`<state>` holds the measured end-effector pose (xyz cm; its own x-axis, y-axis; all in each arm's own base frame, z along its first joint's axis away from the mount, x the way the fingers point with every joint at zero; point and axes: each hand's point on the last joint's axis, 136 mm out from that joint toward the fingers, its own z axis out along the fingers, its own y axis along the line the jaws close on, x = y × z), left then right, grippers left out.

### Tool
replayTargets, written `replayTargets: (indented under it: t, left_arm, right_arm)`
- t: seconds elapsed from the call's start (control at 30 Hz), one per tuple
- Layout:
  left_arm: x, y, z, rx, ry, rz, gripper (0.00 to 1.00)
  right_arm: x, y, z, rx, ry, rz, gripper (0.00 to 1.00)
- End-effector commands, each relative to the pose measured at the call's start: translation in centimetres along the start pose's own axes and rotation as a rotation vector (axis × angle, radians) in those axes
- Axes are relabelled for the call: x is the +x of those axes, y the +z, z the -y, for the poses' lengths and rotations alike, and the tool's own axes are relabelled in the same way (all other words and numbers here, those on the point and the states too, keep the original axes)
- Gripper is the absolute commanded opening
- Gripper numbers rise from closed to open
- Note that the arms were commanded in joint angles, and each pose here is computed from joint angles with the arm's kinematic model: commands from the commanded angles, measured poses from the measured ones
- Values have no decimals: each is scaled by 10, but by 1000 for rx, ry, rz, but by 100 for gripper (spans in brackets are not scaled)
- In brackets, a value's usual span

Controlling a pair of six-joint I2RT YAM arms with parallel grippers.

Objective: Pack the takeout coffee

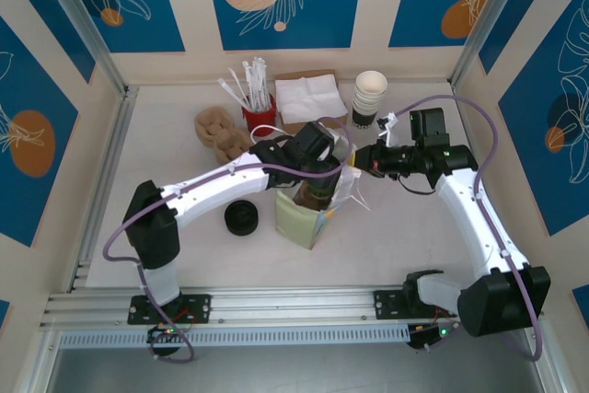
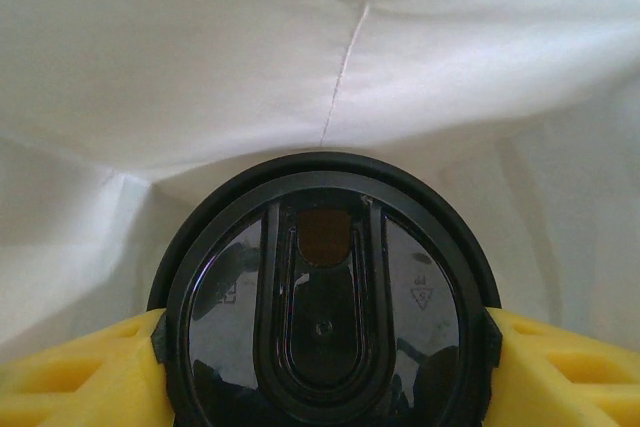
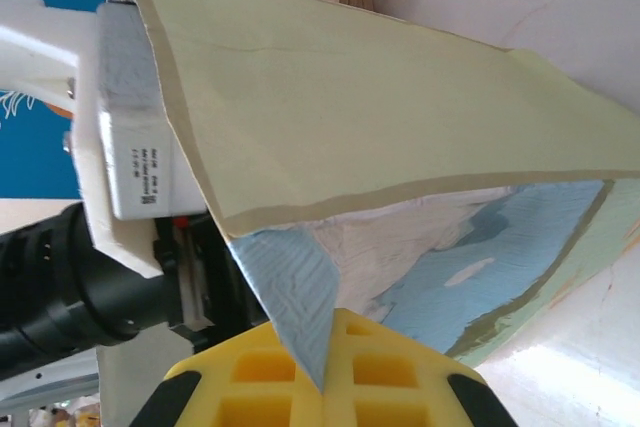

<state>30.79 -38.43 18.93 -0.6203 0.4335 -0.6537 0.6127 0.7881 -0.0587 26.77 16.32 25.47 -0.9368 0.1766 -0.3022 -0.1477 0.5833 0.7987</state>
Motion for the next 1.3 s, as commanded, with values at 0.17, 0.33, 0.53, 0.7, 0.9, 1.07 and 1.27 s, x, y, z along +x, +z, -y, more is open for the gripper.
replayTargets:
  t: [0.17, 0.33, 0.53, 0.7, 0.9, 1.07, 1.27]
  left_arm:
    - [-8, 10, -8, -36, 22, 66, 69]
    - [-3, 18, -5, -28, 11, 79, 69]
    - [-3, 28, 2, -19, 3, 88, 68]
    - [6, 35, 3, -12, -4, 68, 68]
    - [19, 37, 4, 5, -23, 25, 67]
    - [33, 38, 5, 18, -32, -25, 67]
    - [46, 44, 2, 10, -54, -68, 66]
  right_arm:
    - [-14, -10, -12, -66, 98, -15, 0]
    - [-24, -6, -5, -71, 172, -27, 0]
    - [-30, 1, 2, -76, 293, -73, 0]
    - [-31, 4, 7, -61, 336, -93, 0]
    - [-33, 5, 12, -45, 356, -86, 0]
    - [-34, 4, 16, -31, 376, -77, 0]
    - [-37, 2, 17, -25, 373, -69, 0]
